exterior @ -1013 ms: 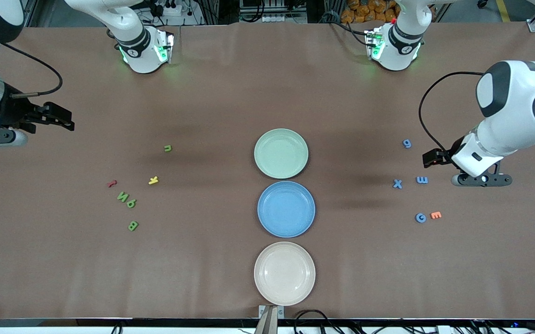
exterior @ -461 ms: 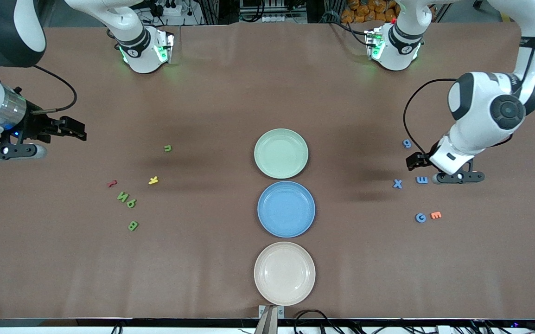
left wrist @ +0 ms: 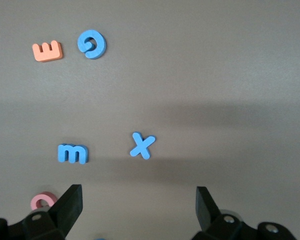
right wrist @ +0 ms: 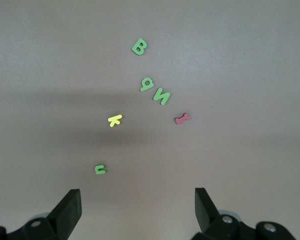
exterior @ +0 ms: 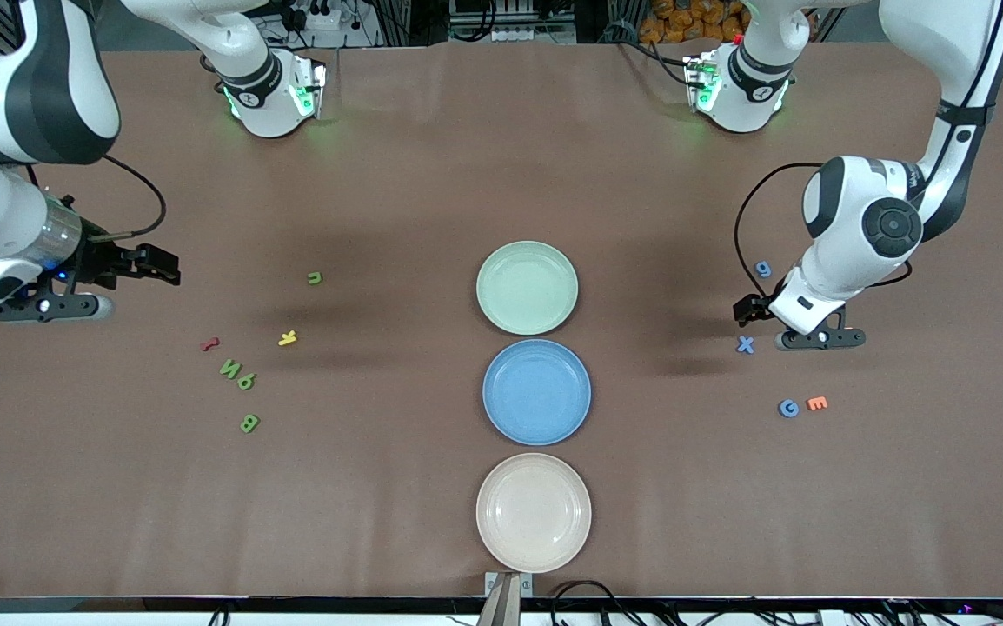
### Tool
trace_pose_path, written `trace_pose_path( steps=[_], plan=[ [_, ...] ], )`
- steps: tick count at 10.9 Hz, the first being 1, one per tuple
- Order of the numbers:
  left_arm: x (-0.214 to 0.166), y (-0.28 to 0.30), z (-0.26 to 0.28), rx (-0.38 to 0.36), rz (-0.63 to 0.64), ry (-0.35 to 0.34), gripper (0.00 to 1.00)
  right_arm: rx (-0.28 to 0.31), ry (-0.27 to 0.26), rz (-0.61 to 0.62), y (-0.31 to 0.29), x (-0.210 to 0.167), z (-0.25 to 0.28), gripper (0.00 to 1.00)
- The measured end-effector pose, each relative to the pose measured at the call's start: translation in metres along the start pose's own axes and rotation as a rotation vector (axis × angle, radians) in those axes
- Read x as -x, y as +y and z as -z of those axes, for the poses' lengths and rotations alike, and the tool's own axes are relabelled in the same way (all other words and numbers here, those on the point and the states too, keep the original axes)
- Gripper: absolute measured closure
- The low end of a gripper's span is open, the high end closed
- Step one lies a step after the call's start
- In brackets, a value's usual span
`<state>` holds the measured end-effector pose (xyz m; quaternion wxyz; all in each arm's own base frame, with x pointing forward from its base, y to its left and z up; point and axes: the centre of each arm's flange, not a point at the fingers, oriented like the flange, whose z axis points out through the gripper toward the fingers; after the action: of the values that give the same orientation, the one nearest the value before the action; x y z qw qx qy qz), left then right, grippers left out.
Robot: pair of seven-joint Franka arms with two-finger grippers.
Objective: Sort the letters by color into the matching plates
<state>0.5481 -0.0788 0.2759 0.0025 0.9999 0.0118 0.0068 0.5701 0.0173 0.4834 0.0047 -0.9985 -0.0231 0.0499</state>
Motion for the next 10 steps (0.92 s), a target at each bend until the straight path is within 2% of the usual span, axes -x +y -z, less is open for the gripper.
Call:
trace_pose_path(
  steps=[3,4,7,10],
  plan=[
    [0.003,-0.002,-0.009,-0.012,0.028,-0.014,0.0,0.006,0.006,-0.001,0.001,-0.011,-0.028,0.0],
    [0.006,-0.002,-0.012,-0.013,0.051,-0.021,0.0,0.009,0.015,-0.004,0.003,-0.015,-0.042,0.0],
    [0.019,-0.008,-0.024,-0.024,0.159,-0.054,0.0,0.02,-0.003,-0.024,0.014,-0.028,-0.091,0.0],
    [0.039,-0.049,-0.024,-0.019,0.26,-0.01,0.0,0.039,0.008,-0.026,0.017,-0.05,-0.147,0.0]
  ],
)
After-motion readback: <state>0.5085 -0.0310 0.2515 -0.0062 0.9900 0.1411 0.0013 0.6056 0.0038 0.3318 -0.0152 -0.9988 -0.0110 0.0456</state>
